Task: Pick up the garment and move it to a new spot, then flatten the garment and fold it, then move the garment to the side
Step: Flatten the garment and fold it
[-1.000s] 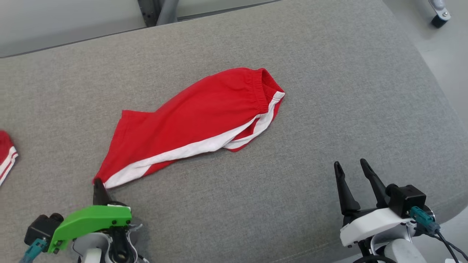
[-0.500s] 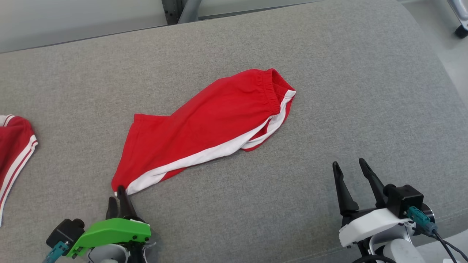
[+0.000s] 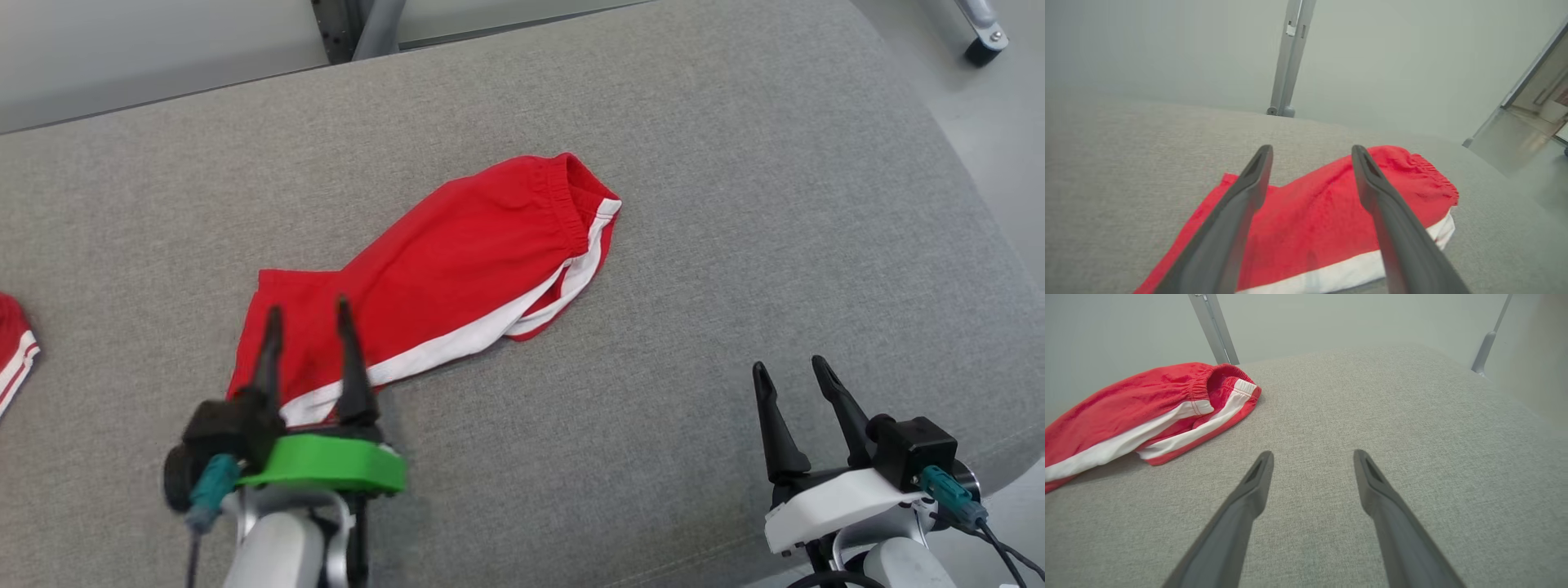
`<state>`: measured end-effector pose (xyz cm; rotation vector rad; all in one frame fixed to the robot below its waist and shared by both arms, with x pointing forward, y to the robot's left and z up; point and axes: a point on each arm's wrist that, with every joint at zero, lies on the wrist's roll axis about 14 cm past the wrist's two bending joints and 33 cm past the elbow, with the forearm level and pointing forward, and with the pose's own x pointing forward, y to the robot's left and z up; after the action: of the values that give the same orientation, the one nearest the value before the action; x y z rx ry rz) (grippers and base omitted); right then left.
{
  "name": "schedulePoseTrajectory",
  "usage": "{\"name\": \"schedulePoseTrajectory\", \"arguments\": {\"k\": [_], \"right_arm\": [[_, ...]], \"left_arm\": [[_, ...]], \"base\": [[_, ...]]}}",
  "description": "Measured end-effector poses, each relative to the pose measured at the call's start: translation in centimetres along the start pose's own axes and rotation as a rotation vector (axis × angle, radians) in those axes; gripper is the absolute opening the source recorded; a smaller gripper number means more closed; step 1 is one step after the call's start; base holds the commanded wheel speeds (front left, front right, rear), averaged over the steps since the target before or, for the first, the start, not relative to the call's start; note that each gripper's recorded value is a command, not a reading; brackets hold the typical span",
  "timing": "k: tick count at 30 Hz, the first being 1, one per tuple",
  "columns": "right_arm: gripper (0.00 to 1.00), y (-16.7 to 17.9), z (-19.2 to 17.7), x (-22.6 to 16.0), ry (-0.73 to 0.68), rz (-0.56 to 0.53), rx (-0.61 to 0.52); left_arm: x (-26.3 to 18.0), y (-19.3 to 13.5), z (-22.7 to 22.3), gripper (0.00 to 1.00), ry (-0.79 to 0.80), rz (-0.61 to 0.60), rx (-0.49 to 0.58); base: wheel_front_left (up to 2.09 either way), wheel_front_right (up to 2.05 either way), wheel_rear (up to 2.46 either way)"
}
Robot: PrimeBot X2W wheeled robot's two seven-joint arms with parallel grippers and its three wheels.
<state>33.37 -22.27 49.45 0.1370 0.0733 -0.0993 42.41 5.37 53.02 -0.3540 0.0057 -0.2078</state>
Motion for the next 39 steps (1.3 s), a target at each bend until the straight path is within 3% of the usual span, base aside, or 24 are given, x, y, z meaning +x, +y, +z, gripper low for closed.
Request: {"name": "schedulePoseTrajectory", "arguments": {"k": [5,12,18,24,25,26,27,28,29,30,37,39], "right_arm": [[1.0,-0.5,0.1,0.2,-0.003,-0.015,-0.001],[1.0,-2.1,0.3,0.0,-0.003,-0.07,0.012],[1.0,-3.6,-0.1,-0.8,0.01,-0.124,0.027],[1.0,-4.6,-0.2,-1.1,0.018,-0.157,0.028],[1.0,-4.6,-0.2,-1.2,0.018,-0.159,0.028],[1.0,-4.7,-0.2,-1.2,0.019,-0.162,0.028],[1.0,-4.8,-0.2,-1.2,0.019,-0.164,0.028],[1.0,-4.8,-0.2,-1.3,0.019,-0.166,0.028],[1.0,-4.9,-0.2,-1.3,0.018,-0.168,0.027],[1.0,-4.9,-0.1,-1.3,0.016,-0.169,0.028],[1.0,-4.8,0.1,-1.3,0.007,-0.164,0.031],[1.0,-4.7,0.1,-1.3,0.005,-0.161,0.032]], "left_arm": [[1.9,-7.9,-1.5,1.0,0.066,-0.276,0.052],[3.2,-14.5,-5.4,1.0,0.194,-0.536,0.208],[3.5,-16.5,-9.2,1.0,0.29,-0.65,0.342],[4.9,-16.5,-11.1,1.0,0.32,-0.684,0.458],[5.1,-16.3,-11.5,0.95,0.332,-0.68,0.466],[5.2,-16.1,-11.8,0.53,0.344,-0.676,0.476],[5.3,-15.8,-12.1,0.53,0.352,-0.67,0.482],[5.5,-15.7,-12.1,0.34,0.35,-0.666,0.481],[5.8,-15.6,-11.9,0.07,0.347,-0.66,0.481],[6.0,-15.5,-11.7,0.0,0.341,-0.654,0.473],[6.2,-15.3,-11.1,0.0,0.352,-0.64,0.404],[6.0,-15.8,-10.6,0.0,0.368,-0.644,0.334]], "base": [[0.0,0.0,0.0],[0.0,0.0,0.0],[0.0,0.0,0.0],[0.0,0.0,0.0],[0.0,0.0,0.0],[0.0,0.0,0.0],[0.0,0.0,0.0],[0.0,0.0,0.0],[0.0,0.0,0.0],[0.0,0.0,0.0],[0.0,0.0,0.0],[0.0,0.0,0.0]]}}
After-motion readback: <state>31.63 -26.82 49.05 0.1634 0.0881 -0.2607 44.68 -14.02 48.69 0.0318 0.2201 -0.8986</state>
